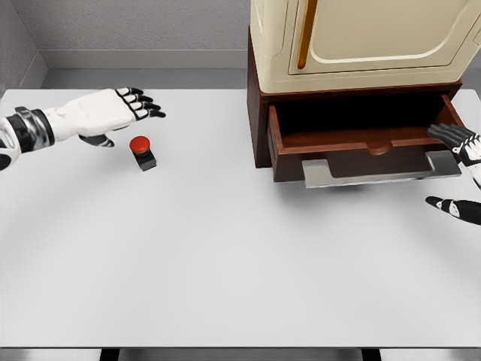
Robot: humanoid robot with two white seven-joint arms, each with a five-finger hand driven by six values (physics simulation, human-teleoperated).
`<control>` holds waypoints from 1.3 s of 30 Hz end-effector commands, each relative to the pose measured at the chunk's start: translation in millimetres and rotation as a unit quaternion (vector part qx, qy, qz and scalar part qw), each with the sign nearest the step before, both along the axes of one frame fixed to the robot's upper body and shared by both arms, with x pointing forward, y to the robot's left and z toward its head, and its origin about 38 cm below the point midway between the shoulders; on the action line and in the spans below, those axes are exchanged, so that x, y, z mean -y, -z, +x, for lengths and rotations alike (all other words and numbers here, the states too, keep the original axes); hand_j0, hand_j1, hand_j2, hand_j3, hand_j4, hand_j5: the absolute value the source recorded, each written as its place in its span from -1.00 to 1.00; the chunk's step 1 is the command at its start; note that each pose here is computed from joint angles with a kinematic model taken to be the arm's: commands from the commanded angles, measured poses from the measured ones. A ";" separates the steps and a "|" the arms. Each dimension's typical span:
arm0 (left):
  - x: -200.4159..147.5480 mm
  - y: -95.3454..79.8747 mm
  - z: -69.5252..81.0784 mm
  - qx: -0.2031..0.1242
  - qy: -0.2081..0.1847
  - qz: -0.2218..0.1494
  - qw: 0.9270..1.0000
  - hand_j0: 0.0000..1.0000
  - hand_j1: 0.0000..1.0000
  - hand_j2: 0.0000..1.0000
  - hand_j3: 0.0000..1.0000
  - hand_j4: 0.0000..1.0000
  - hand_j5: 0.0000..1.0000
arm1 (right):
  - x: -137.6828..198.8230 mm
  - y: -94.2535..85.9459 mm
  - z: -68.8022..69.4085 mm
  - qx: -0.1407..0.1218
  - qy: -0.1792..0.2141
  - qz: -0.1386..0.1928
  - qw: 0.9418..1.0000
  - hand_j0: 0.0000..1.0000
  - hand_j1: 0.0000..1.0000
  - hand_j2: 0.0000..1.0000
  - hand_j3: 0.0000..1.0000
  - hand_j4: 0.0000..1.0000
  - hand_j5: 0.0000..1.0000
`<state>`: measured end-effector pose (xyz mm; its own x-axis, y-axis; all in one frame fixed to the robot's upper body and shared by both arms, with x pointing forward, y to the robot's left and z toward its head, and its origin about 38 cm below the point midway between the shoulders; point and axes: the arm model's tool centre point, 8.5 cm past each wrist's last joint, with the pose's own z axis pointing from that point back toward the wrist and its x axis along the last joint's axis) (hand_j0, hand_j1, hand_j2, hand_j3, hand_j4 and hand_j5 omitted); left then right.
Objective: Put the switch into the drawer with left arm, and close the drawer with right arm
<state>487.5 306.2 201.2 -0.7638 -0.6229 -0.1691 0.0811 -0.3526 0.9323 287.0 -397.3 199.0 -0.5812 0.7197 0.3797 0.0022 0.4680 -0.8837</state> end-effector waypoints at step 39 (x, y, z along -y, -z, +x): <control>9.7 34.2 -4.2 -0.037 0.012 0.031 0.999 0.12 0.12 0.12 0.12 0.12 0.12 | 0.2 0.7 -0.8 -0.002 0.000 0.001 1.000 1.00 1.00 1.00 1.00 1.00 1.00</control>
